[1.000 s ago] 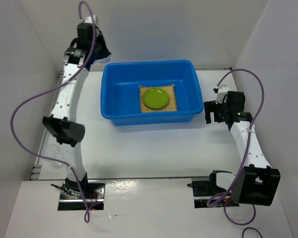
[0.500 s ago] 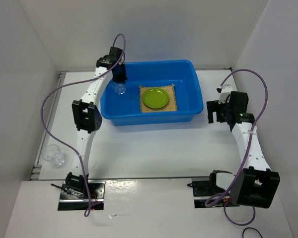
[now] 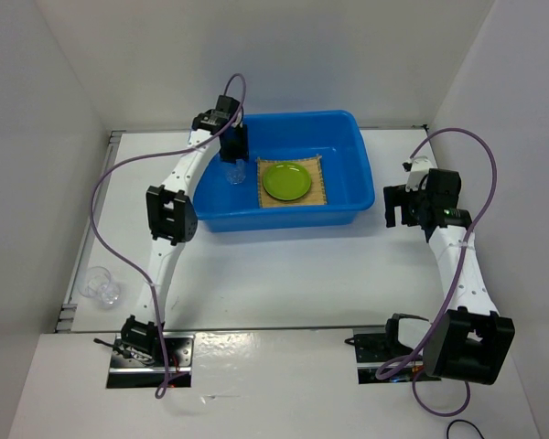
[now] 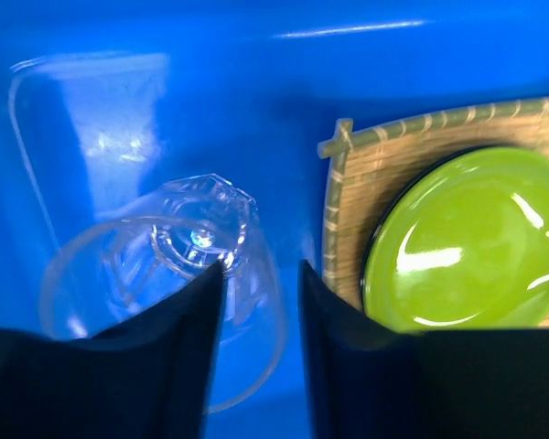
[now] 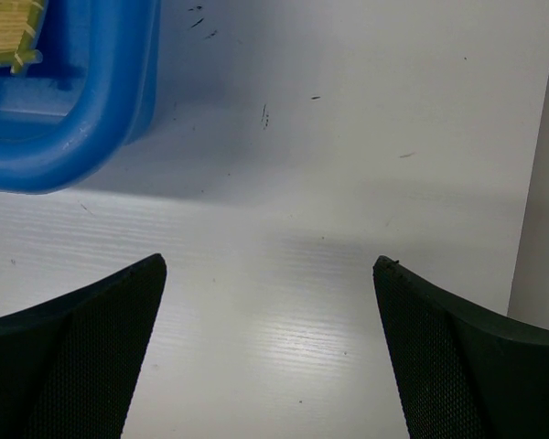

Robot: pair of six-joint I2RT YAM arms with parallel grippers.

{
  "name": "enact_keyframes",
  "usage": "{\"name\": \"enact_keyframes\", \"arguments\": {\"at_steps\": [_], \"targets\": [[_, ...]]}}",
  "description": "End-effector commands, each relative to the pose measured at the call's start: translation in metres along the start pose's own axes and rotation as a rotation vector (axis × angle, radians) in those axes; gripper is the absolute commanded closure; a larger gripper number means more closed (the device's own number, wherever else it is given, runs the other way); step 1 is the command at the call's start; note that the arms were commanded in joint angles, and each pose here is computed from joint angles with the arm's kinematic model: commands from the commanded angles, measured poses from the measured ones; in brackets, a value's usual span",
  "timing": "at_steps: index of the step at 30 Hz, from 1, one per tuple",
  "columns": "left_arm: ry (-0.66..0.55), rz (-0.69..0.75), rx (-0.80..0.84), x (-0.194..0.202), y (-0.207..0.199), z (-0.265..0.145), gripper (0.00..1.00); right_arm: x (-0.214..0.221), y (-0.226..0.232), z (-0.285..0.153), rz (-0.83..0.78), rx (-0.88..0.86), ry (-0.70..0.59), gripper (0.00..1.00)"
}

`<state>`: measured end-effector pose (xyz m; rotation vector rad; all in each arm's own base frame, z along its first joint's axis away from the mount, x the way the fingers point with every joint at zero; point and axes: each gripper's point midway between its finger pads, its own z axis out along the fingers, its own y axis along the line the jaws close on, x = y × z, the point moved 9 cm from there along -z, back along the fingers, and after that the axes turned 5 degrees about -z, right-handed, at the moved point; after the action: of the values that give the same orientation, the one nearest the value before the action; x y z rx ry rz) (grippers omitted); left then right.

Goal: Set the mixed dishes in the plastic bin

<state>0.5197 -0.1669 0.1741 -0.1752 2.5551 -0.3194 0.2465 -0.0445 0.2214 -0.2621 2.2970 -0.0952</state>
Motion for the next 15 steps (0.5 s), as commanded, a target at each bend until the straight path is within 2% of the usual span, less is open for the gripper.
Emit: {"name": "enact_keyframes", "arguments": {"at_steps": [1,4,5,7,8,10,11,12,13,14,15], "targets": [[-0.080,0.006,0.038,-0.019,-0.007,-0.034,0.47,-0.004,-0.003,-0.001,-0.007,0.014,-0.033,0.02],[-0.204,0.031,-0.081,-0.035,-0.006,-0.075,0.26,-0.004,-0.003,-0.001,-0.007,0.014,-0.033,0.02],[-0.281,0.042,-0.171,-0.041,-0.007,-0.099,0.21,-0.004,-0.003,-0.001,-0.007,0.014,-0.033,0.02],[-0.344,0.053,-0.236,-0.045,-0.008,-0.128,0.19,-0.003,-0.003,0.001,-0.005,0.011,-0.025,0.02],[-0.402,0.045,-0.251,-0.048,-0.011,-0.160,0.12,-0.003,-0.003,0.001,-0.005,0.011,-0.024,0.02],[-0.421,-0.055,-0.392,-0.040,0.003,-0.183,0.04,-0.003,-0.003,0.001,-0.005,0.011,-0.024,0.02],[-0.454,-0.101,-0.423,-0.036,0.008,-0.211,0.00,-0.003,-0.003,0.001,-0.005,0.011,-0.024,0.02],[-0.454,-0.129,-0.529,-0.027,0.019,-0.221,0.00,-0.003,-0.003,0.001,-0.005,0.011,-0.024,0.02],[-0.498,-0.210,-0.548,-0.021,0.023,-0.244,0.00,-0.004,-0.003,-0.001,-0.007,0.014,-0.034,0.02],[-0.510,-0.250,-0.594,-0.014,0.029,-0.247,0.00,-0.004,-0.003,-0.001,-0.007,0.014,-0.034,0.02],[-0.455,-0.258,-0.724,0.005,0.052,-0.230,0.00,-0.005,-0.003,-0.001,-0.018,0.003,-0.039,0.02]]}}
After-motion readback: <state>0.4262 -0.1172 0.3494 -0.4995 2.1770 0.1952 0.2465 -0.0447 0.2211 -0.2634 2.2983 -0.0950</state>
